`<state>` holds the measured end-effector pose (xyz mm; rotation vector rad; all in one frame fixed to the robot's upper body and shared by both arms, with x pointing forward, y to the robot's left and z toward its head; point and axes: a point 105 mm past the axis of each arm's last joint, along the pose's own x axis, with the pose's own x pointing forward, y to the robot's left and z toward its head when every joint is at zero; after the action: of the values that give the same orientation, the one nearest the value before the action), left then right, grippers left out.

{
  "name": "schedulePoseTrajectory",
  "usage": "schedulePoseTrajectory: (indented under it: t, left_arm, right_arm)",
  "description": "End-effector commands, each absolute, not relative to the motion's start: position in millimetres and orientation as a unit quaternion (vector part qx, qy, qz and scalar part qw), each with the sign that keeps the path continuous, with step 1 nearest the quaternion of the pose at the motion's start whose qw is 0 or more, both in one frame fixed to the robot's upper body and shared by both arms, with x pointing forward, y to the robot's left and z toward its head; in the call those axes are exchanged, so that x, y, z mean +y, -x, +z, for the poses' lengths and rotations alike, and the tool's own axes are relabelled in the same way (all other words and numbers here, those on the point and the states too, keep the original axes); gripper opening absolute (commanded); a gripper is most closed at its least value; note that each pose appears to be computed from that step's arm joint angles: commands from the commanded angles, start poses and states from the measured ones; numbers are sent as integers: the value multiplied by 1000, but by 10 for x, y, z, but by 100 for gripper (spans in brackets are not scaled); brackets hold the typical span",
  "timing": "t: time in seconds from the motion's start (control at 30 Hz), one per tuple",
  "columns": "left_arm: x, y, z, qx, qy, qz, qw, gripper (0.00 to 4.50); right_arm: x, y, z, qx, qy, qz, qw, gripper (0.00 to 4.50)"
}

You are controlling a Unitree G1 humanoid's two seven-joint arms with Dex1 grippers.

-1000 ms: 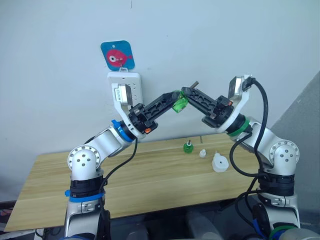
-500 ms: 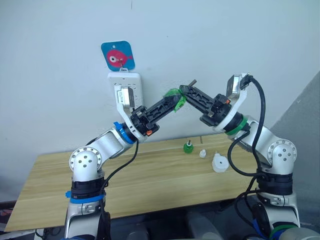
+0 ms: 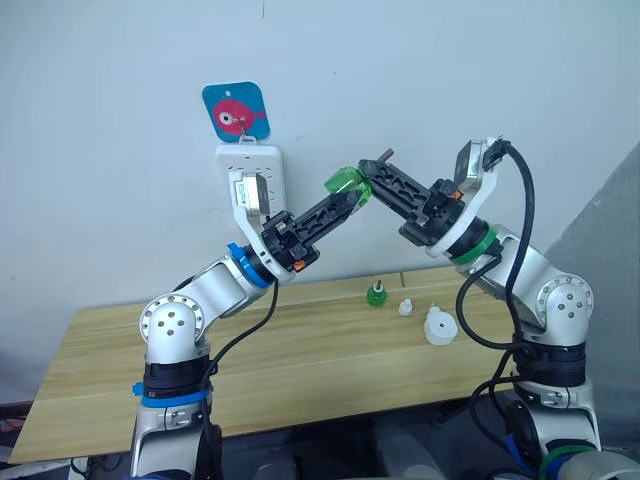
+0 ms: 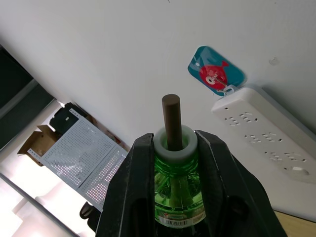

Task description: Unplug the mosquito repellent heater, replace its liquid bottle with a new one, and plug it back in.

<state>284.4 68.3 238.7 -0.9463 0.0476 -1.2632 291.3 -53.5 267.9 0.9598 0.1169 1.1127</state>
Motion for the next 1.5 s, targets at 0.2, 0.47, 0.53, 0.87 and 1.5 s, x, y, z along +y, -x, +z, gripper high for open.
schedulePoseTrajectory:
  t: [0.2,0.47,0.53,0.87,1.5]
  left_arm:
    - [705,-2853,2393,9,399,-564,723,296]
    - [717,-2827,2467,-4,412,-571,710,296]
    - [728,-2824,2478,-4,414,-575,705,296]
    - [745,-2812,2502,-3,423,-582,694,296]
    - [725,-2789,2573,-19,425,-588,688,432]
  right_arm:
    - [-498,-2808,2829,32,-423,531,734,81]
    - [-503,-2812,2824,34,-421,530,735,81]
    - [-505,-2813,2826,34,-422,530,735,81]
    - [-507,-2822,2839,33,-422,530,735,81]
    - [-523,-2827,2763,35,-423,525,737,81]
